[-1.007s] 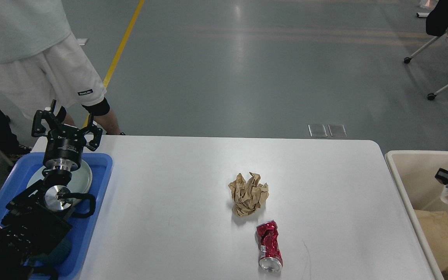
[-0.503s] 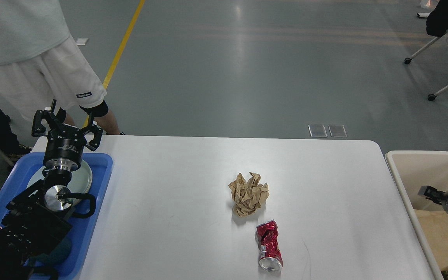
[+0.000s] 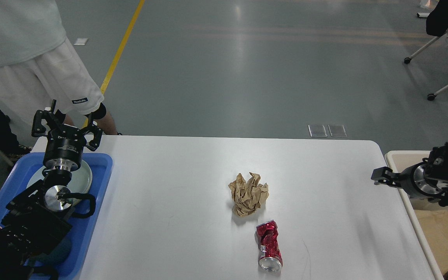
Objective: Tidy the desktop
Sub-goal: 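Move the right gripper down over the red crushed can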
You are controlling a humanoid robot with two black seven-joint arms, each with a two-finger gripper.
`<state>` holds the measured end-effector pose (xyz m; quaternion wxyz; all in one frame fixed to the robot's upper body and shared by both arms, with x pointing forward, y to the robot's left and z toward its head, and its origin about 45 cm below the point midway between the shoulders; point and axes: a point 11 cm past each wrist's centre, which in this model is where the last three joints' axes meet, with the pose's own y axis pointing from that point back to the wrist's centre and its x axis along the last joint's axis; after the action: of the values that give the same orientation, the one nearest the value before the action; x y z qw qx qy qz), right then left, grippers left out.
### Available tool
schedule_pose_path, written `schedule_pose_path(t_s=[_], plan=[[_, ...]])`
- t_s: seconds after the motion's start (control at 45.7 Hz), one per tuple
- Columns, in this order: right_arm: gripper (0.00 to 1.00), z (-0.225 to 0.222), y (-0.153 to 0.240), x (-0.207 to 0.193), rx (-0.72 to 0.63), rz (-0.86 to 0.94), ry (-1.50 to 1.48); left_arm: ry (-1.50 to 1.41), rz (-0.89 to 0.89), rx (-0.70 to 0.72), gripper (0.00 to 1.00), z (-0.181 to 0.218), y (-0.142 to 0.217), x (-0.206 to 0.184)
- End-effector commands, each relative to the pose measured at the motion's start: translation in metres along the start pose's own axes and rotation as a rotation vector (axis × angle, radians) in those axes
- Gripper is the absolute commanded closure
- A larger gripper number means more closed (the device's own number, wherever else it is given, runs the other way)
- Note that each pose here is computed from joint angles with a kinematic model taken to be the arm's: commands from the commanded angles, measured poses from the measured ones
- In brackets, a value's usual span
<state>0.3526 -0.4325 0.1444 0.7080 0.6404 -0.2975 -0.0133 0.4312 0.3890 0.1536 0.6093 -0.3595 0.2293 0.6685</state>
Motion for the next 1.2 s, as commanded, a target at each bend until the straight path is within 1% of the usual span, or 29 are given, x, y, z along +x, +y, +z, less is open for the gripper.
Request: schedule_pose_path(t_s=[0.0, 0.022, 0.044, 0.088, 0.197, 0.328, 0.46, 0.547, 0.678, 0.985, 1.182], plan=[[0.00, -0.049, 0.034, -0.005, 0.111, -0.103, 0.086, 0.000, -0.001, 0.000, 0.04, 0.000, 0.000, 0.000], [0.00, -0.058, 0.041, -0.007, 0.133, -0.133, 0.104, 0.000, -0.001, 0.000, 0.04, 0.000, 0.000, 0.000], [0.00, -0.076, 0.056, -0.011, 0.173, -0.192, 0.145, 0.000, -0.001, 0.000, 0.04, 0.000, 0.000, 0.000], [0.00, -0.091, 0.070, -0.015, 0.204, -0.248, 0.190, 0.000, -0.001, 0.000, 0.04, 0.000, 0.000, 0.000], [0.00, -0.130, 0.097, -0.023, 0.263, -0.320, 0.302, 0.000, -0.001, 0.000, 0.04, 0.000, 0.000, 0.000], [0.00, -0.172, 0.102, -0.047, 0.286, -0.358, 0.433, 0.000, -0.001, 0.000, 0.04, 0.000, 0.000, 0.000], [0.00, -0.203, 0.093, -0.084, 0.287, -0.406, 0.548, 0.000, -0.001, 0.000, 0.04, 0.000, 0.000, 0.000], [0.00, -0.209, 0.080, -0.110, 0.290, -0.448, 0.569, 0.000, -0.001, 0.000, 0.04, 0.000, 0.000, 0.000], [0.00, -0.219, 0.064, -0.137, 0.308, -0.427, 0.578, 0.000, -0.001, 0.000, 0.04, 0.000, 0.000, 0.000], [0.00, -0.221, 0.030, -0.172, 0.318, -0.398, 0.535, 0.000, -0.001, -0.001, 0.04, 0.000, 0.000, 0.000], [0.00, -0.218, 0.018, -0.176, 0.319, -0.372, 0.493, 0.000, -0.001, 0.000, 0.04, 0.000, 0.000, 0.000]])
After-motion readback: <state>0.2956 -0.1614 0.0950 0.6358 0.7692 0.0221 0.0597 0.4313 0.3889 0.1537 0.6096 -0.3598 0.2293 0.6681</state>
